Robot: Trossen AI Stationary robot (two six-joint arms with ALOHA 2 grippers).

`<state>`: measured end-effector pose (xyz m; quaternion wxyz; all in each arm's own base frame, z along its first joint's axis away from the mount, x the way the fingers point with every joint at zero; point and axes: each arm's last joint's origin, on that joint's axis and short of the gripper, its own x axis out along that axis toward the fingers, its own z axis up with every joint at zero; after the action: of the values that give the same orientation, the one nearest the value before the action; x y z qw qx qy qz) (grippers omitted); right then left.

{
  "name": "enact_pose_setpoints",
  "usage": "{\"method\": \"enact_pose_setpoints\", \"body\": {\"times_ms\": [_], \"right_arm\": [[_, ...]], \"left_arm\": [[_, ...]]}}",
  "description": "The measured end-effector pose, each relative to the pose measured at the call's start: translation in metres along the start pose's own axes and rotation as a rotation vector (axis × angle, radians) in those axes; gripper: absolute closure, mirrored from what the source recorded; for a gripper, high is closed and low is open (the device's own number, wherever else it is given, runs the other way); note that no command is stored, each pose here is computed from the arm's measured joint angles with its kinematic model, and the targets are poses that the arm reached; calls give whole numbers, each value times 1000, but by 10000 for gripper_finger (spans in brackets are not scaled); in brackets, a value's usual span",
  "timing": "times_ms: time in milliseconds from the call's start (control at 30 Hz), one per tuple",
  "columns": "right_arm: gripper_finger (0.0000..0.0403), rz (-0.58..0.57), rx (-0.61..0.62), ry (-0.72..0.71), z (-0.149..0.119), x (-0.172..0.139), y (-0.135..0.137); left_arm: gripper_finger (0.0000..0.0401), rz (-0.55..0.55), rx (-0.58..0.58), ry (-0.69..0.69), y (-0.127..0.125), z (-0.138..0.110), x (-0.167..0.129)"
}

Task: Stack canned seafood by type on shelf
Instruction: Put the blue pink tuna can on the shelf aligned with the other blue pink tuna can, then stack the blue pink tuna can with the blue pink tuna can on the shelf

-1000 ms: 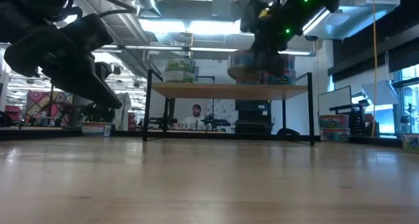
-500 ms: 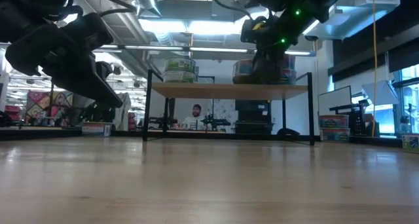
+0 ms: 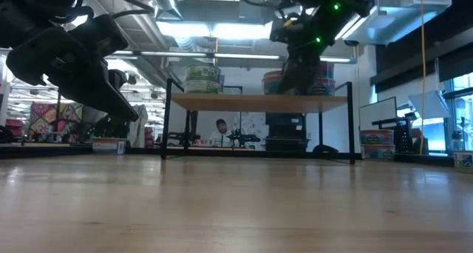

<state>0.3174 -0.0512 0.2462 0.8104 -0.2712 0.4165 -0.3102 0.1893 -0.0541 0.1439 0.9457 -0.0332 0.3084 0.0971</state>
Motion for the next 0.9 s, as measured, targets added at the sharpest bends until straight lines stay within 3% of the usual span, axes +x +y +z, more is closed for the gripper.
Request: {"method": "enact_pose_setpoints", "body": {"times_ms": [200, 467, 600, 900], "right_arm": [[85, 32, 4, -50, 23, -18, -9], [84, 249, 16, -82, 42, -71, 11], [84, 366, 29, -2, 32, -96, 31], [84, 466, 131, 303, -10, -123, 64]], "left_arm": [[329, 0, 0, 0, 0, 0, 0], [329, -1, -6, -1, 0, 0, 0], [329, -13, -7, -32, -1, 3, 0], [329, -28, -3, -83, -3, 9, 0]]}}
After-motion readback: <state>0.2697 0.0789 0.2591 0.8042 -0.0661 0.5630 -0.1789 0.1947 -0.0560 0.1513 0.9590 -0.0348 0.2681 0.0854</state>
